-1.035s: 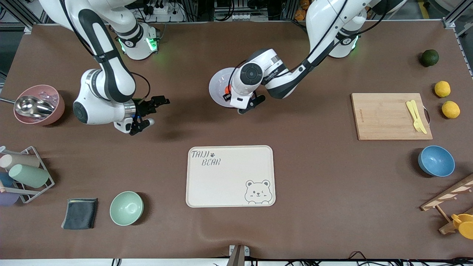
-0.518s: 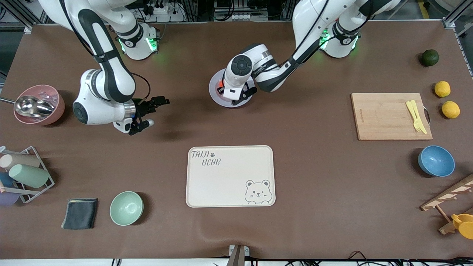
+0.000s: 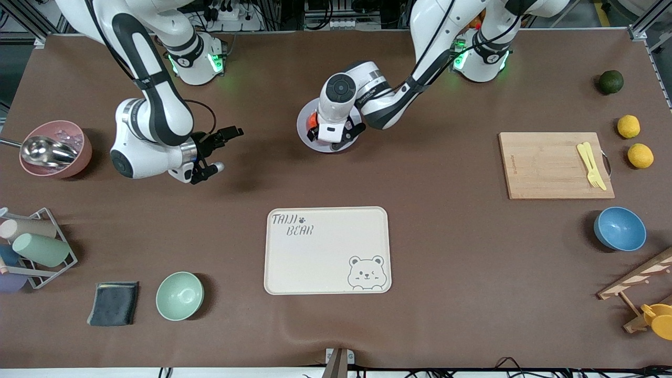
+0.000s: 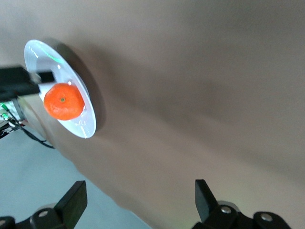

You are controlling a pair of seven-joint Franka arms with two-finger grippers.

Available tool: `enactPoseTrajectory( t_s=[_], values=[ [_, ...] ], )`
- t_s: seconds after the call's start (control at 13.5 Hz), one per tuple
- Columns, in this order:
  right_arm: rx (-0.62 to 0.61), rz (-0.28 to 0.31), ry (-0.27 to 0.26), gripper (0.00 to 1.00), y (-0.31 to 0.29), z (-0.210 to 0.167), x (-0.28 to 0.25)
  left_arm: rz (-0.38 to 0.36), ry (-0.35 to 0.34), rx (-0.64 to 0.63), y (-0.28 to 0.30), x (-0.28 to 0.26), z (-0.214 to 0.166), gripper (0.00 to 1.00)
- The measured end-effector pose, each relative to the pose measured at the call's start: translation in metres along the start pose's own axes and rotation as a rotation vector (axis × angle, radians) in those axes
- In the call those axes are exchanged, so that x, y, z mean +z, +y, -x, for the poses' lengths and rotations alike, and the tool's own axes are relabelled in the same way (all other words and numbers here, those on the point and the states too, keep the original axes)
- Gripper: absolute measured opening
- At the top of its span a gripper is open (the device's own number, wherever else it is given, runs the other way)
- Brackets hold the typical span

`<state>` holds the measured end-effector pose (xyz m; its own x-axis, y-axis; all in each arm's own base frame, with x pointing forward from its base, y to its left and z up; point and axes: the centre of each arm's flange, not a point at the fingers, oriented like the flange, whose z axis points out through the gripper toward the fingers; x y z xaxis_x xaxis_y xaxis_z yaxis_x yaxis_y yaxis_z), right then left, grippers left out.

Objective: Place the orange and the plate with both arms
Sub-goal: 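Lower the orange onto the plate and open the left gripper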

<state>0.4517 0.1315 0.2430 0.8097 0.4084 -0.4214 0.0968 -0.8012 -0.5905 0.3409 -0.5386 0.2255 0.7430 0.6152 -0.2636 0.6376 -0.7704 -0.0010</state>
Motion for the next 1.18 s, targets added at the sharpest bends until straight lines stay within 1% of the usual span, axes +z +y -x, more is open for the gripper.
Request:
enactPoseTrajectory(
  t_s=[0.07,0.22,0.37,0.52,0.67,0.81,0.96,1.04,1.18],
  values=[
    [0.005,-0.009,-0.005,1.0,0.0,0.0,0.003,0.009,0.021,-0.016,0.005,-0.031,-0.012,1.0],
    [0.029,-0.066,-0.002,1.0,-0.001,-0.005,0.014,0.034,0.072,-0.059,0.009,-0.105,-0.041,1.0],
    [0.047,-0.116,-0.015,1.0,-0.008,-0.012,0.037,0.077,0.121,-0.093,0.003,-0.166,-0.062,1.0],
    [0.057,-0.143,-0.018,1.0,-0.02,-0.018,0.061,0.114,0.166,-0.094,-0.005,-0.209,-0.084,1.0],
    [0.068,-0.156,-0.005,1.0,-0.033,-0.023,0.086,0.132,0.204,-0.066,-0.017,-0.247,-0.115,1.0],
    [0.091,-0.178,0.009,1.0,-0.044,-0.027,0.112,0.12,0.236,-0.03,-0.034,-0.29,-0.158,1.0],
    [0.112,-0.211,0.013,1.0,-0.054,-0.029,0.131,0.094,0.246,-0.024,-0.05,-0.331,-0.2,1.0],
    [0.119,-0.218,0.016,1.0,-0.057,-0.03,0.138,0.087,0.248,-0.013,-0.058,-0.345,-0.221,1.0],
    [0.127,-0.211,0.031,1.0,-0.058,-0.033,0.144,0.077,0.251,0.005,-0.076,-0.359,-0.259,1.0]
  ],
)
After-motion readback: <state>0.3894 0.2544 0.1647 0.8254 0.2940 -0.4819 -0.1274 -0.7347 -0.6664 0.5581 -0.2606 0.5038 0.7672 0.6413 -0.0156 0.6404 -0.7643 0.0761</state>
